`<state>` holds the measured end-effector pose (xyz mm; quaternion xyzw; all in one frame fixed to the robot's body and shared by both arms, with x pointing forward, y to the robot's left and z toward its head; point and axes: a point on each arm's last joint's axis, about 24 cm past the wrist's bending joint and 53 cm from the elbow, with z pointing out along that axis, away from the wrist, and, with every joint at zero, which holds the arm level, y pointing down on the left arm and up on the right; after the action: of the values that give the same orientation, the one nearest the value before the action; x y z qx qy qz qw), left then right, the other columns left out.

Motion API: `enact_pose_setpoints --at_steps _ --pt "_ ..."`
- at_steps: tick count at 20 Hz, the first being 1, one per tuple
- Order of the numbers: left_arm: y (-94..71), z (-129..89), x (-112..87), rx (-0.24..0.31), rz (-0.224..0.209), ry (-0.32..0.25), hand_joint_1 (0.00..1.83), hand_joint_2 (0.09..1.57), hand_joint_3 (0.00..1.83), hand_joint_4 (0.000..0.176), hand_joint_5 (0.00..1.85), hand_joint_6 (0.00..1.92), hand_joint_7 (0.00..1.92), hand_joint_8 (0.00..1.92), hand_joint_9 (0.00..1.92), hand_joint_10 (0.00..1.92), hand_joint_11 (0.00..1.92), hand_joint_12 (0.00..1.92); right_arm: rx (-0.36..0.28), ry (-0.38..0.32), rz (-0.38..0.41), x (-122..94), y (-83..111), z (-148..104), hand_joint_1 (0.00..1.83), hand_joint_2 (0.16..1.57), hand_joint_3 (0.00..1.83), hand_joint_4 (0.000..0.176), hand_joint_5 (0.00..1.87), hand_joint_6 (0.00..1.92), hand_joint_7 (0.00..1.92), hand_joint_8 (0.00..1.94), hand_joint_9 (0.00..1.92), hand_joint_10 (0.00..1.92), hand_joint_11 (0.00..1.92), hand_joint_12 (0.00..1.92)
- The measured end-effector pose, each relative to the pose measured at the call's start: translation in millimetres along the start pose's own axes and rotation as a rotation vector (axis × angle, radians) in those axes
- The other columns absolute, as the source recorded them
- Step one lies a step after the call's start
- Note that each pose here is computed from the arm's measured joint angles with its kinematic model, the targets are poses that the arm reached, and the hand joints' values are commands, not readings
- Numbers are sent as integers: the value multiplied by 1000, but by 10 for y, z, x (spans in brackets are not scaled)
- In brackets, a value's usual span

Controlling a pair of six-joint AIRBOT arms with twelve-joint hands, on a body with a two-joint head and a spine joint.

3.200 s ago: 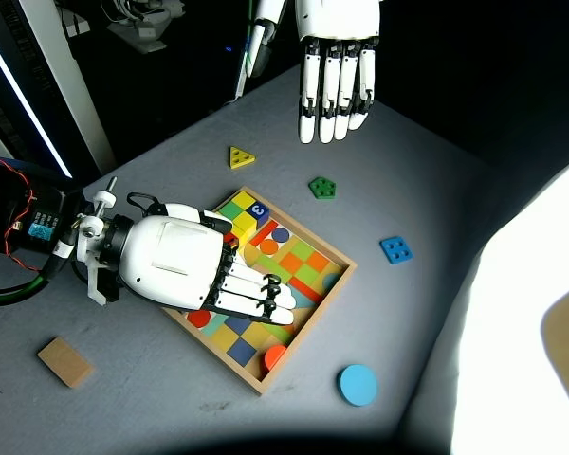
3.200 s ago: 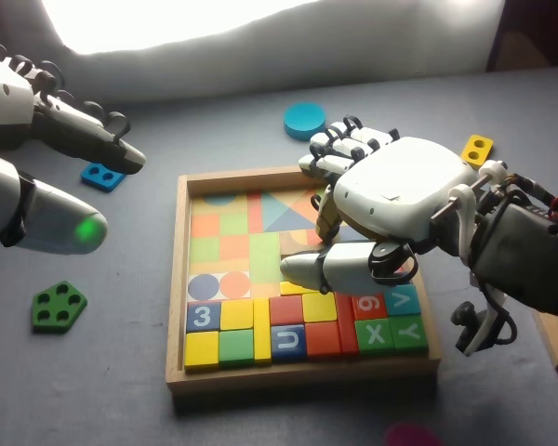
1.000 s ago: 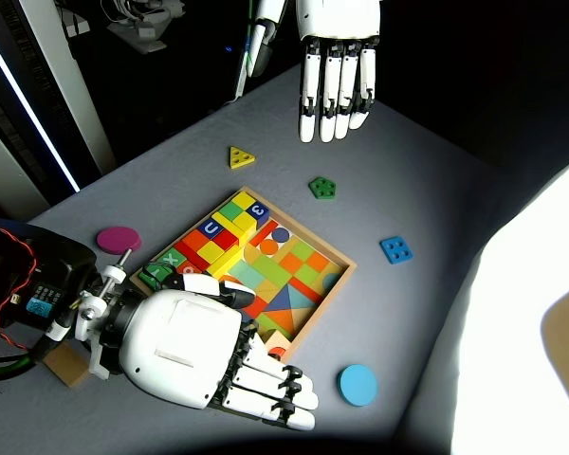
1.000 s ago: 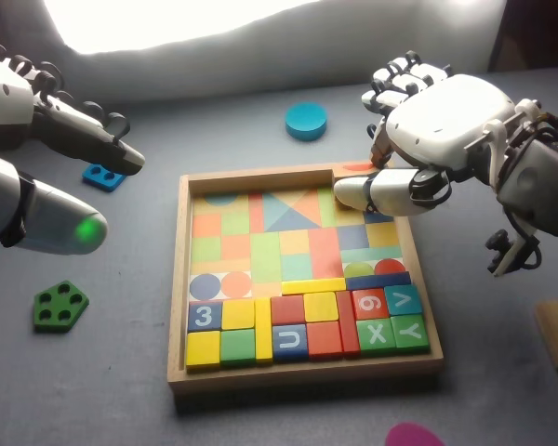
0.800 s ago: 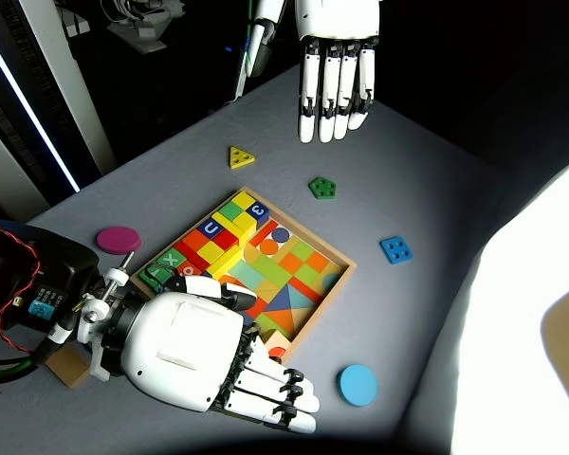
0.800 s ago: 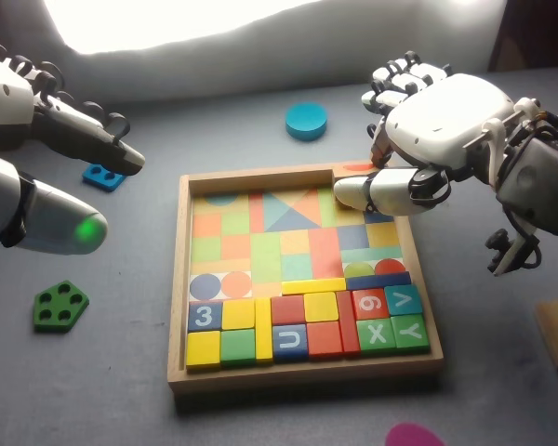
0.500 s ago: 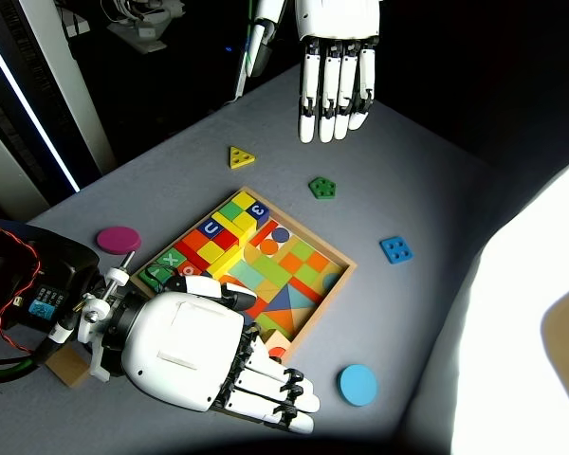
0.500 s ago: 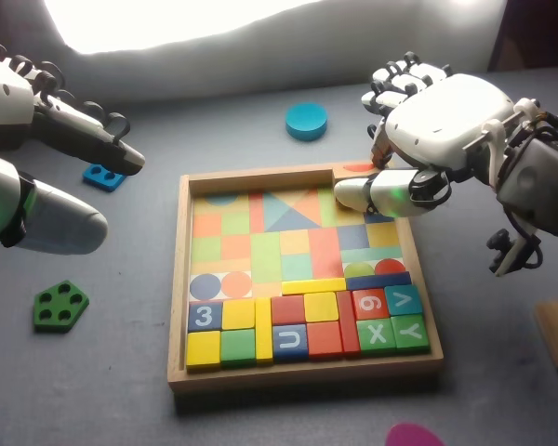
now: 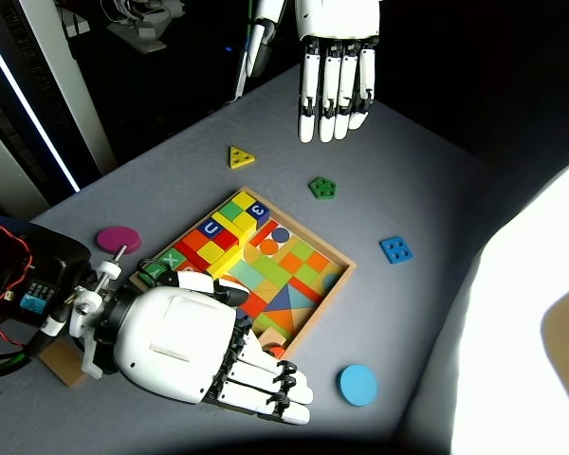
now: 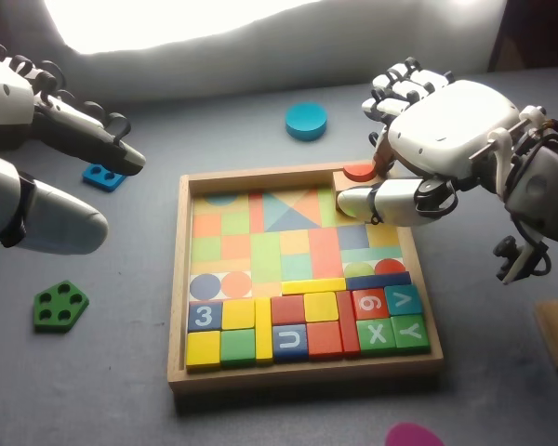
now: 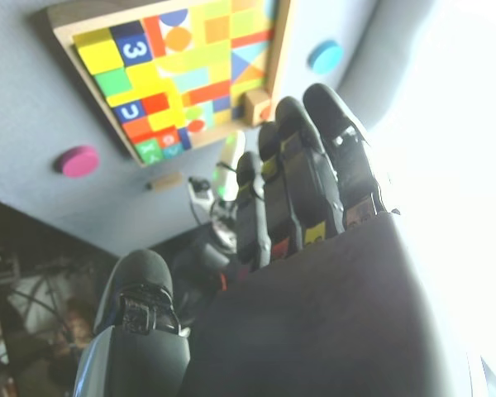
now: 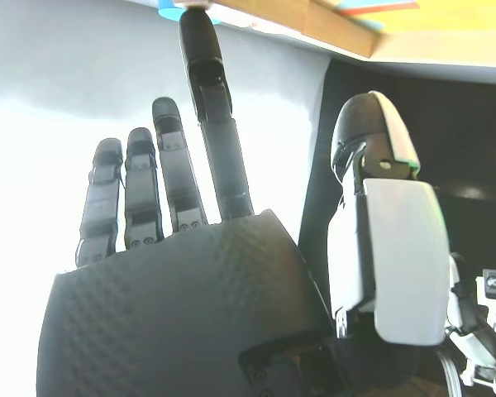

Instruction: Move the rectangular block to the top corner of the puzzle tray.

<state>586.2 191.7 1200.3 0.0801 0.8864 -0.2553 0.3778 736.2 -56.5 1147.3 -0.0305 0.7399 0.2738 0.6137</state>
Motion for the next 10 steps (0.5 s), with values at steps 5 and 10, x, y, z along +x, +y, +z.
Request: enact_pose_setpoints --at_steps 5,10 --pt "1 0 1 0 0 0 0 1257 0 48 267 2 336 1 389 4 22 983 1 1 -7 0 -8 -7 0 1135 0 0 932 58 232 7 34 12 23 14" --pt "1 0 0 0 0 0 0 1258 0 49 265 0 340 0 392 2 9 1010 -3 -1 -16 10 22 1 0 1140 0 0 930 56 214 6 20 6 9 5"
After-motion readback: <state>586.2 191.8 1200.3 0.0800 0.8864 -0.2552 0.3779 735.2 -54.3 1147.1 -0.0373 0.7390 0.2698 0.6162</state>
